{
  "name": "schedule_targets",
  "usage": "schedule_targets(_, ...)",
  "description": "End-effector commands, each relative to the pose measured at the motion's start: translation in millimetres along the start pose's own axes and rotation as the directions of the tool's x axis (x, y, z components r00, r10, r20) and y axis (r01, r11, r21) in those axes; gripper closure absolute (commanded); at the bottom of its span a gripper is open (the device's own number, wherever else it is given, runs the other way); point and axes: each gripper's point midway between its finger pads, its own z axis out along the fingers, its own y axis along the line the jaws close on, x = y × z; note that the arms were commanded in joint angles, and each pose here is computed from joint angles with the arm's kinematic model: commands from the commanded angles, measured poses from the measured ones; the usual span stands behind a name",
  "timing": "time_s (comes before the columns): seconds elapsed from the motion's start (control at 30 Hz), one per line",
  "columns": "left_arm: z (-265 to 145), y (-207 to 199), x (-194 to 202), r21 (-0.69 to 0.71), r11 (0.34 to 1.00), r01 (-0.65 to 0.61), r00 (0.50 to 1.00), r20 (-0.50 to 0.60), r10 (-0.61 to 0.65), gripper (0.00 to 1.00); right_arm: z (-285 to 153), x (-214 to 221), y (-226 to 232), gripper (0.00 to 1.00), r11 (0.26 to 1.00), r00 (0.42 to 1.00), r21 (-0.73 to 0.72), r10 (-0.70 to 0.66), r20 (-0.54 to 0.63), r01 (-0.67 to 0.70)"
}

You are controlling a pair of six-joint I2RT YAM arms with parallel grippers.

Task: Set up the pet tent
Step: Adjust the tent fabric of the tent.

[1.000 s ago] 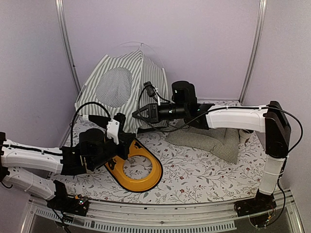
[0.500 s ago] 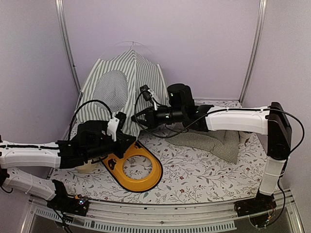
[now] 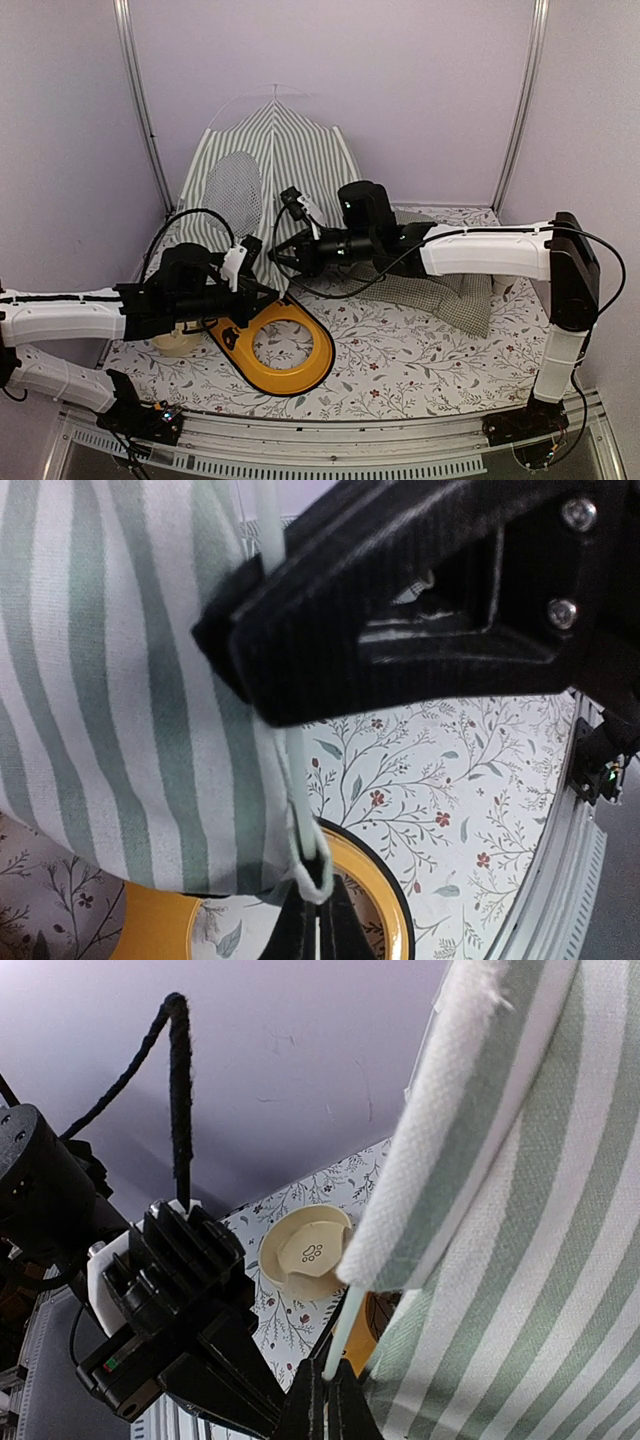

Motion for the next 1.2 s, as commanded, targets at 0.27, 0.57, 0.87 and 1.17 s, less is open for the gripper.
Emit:
schedule_targets(0.27, -7.9, 1.4, -62.9, 0.023, 1.000, 0.006, 0.983, 0.182, -0.010, 1.00, 20.5, 93.9, -18.1, 1.00, 0.997, 0.979, 0.023, 0.075, -0.188, -0.072)
schedule_targets(0.57, -14.4, 15.3, -71.3, -0.021, 0.999, 0.033, 0.976, 0.217, -0.028, 0.92, 29.7, 116.3, -21.7, 1.00, 0.991, 0.969, 0.022, 0.131, -0.211, -0.129)
schedule_targets(0.87, -27.7, 31.9, -74.0, -0.086, 0.994, 0.064, 0.970, 0.238, -0.042, 0.87, 33.6, 118.2, -25.1, 1.00, 0.991, 0.968, 0.027, 0.136, -0.210, -0.134)
schedule_targets(1.17, -34.3, 49.7, -91.2, -0.168, 0.976, 0.141, 0.956, 0.278, -0.090, 0.65, 31.6, 97.5, -21.5, 0.92, 0.993, 0.975, 0.031, 0.121, -0.188, -0.117)
